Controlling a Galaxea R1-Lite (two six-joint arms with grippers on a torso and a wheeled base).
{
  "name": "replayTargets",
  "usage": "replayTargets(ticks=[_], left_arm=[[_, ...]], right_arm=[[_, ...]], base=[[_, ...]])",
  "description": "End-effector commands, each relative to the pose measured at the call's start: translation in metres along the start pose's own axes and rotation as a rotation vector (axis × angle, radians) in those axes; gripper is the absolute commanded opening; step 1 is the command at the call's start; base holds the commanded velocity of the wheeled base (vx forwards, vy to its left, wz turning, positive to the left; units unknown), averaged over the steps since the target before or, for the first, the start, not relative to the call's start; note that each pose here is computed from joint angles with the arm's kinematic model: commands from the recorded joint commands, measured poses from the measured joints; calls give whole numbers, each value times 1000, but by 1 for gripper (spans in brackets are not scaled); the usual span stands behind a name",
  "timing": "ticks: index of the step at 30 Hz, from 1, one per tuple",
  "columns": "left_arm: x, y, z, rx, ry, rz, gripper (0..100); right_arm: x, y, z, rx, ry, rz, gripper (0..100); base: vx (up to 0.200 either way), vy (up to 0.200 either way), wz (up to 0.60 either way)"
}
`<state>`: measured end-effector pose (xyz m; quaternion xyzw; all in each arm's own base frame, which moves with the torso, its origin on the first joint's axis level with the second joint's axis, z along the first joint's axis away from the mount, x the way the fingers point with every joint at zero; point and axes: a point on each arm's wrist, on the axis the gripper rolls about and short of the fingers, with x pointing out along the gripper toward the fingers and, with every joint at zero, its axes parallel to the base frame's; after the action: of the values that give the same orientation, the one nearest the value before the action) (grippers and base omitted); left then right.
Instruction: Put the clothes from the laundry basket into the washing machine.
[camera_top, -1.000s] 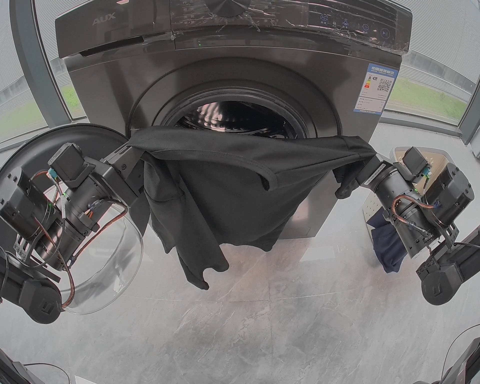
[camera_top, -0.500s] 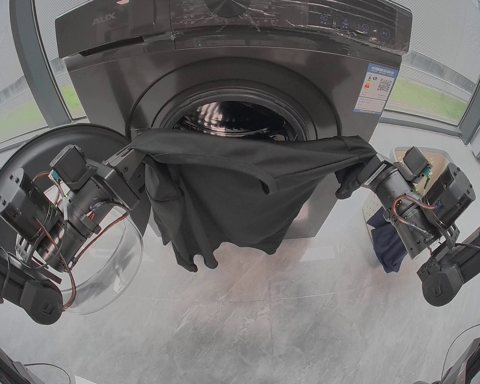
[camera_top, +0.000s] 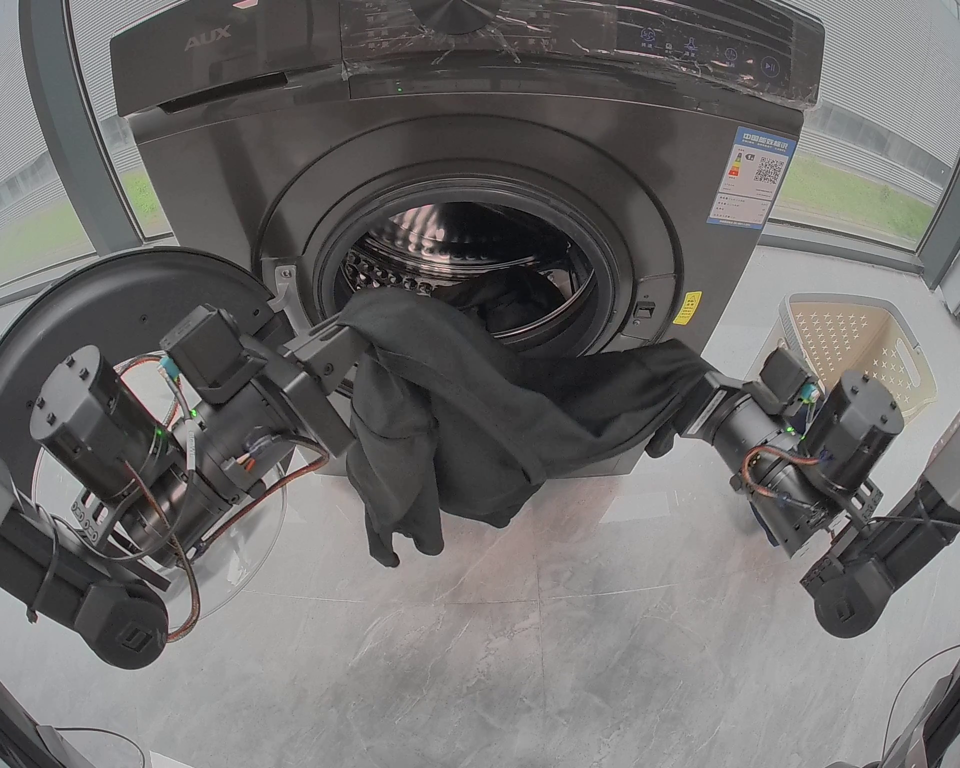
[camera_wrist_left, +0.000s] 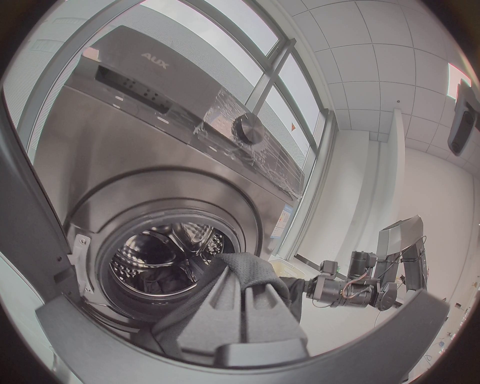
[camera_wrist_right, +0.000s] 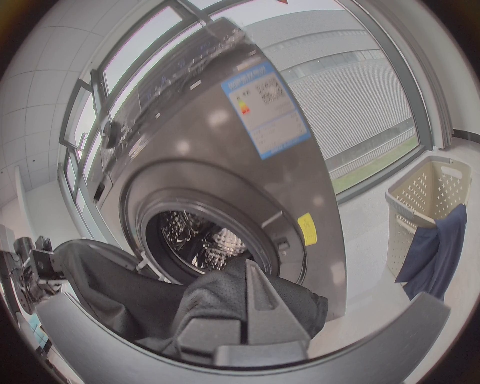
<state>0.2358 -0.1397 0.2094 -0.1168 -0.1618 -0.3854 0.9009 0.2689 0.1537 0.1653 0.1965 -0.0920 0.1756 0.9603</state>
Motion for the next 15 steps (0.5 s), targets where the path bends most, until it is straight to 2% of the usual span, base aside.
replayTargets(ticks=[1,2,4,6,8,9,10,11,12,13,15], left_arm=[[7,1,-13,-17,28,-2,0],[7,1,-13,-12,26,0,0],[7,0,-9,-9,15,-2,0],[7,0,-8,-10,12,-3,0],[10,2,-4,-2,-10,3,0],[10,2,-4,-2,-10,3,0],[12,2,-2,1,-20,1,0],[11,2,-1,1,-20,1,0],[11,2,-1,1,-20,1,0],[11,2,-1,2,-22,1,0],[11,2,-2,1,-19,1,0]], right_arm=[[3,-5,-49,-27,156,9,0],[2,-9,-61,-40,194,0,100],[-3,-10,-75,-55,250,0,100],[-5,-7,-79,-57,263,7,100],[-7,-9,-101,-78,330,5,100],[-7,-9,-101,-78,330,5,100],[-8,-18,-118,-118,380,-16,100],[-9,-21,-124,-132,398,-22,100],[-9,-21,-124,-132,398,-22,100],[-12,-27,-136,-144,437,-36,100],[-10,-29,-142,-150,447,-41,100]], base=[[0,0,0],[0,0,0],[0,0,0],[0,0,0],[0,0,0],[0,0,0],[0,0,0],[0,0,0],[0,0,0],[0,0,0],[0,0,0]])
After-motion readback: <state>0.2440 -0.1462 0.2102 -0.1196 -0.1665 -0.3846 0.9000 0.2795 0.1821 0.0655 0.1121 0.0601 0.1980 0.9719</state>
